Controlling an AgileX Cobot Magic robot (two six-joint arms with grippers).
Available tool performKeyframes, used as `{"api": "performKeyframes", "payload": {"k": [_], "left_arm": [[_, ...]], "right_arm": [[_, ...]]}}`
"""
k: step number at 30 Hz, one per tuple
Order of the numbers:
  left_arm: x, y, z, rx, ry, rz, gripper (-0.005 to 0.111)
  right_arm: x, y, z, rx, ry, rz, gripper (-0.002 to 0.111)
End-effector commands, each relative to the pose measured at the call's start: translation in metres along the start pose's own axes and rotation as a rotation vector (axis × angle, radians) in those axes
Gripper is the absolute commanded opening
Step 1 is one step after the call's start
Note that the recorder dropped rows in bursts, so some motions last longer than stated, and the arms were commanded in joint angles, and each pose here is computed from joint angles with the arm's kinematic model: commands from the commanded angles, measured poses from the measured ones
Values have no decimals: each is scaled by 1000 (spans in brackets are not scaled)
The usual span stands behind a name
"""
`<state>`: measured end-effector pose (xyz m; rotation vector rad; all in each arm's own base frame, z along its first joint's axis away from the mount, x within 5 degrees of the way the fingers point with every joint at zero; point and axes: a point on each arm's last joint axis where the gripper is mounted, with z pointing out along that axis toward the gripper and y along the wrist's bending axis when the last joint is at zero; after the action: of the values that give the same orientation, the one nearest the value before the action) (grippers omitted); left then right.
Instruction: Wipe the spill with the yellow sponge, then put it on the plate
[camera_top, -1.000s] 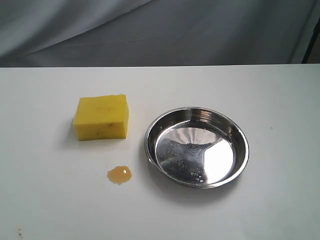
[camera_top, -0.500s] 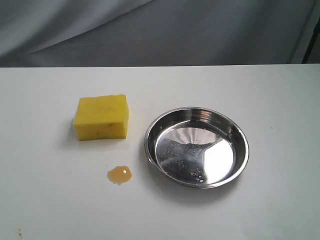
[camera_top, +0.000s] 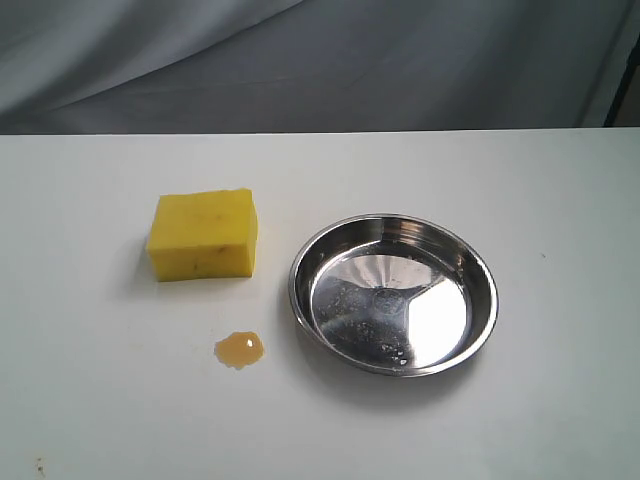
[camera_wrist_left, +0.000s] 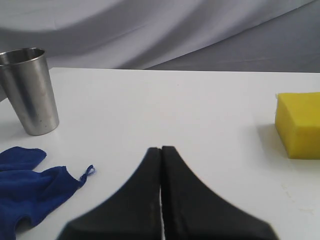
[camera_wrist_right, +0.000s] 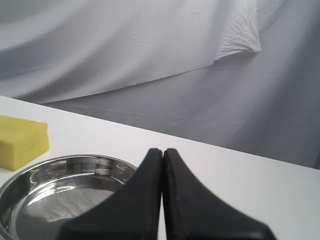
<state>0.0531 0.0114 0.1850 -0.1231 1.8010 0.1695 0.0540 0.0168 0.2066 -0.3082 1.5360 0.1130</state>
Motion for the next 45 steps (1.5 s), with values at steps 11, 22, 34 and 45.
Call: {"api": "performKeyframes", "payload": {"k": [11,22,34,45], "left_arm": [[0,0,0,6,-7,-3,0],[0,0,0,6,-7,-3,0],[0,0,0,6,-7,-3,0],[0,0,0,6,-7,-3,0]], "right_arm": [[-40,-9,-7,35,-188,392,0],[-115,7,29,-279,248,108,0],[-131,15,101,-458,601,78,0],[-125,58,174,-543,941,-145,0]]}}
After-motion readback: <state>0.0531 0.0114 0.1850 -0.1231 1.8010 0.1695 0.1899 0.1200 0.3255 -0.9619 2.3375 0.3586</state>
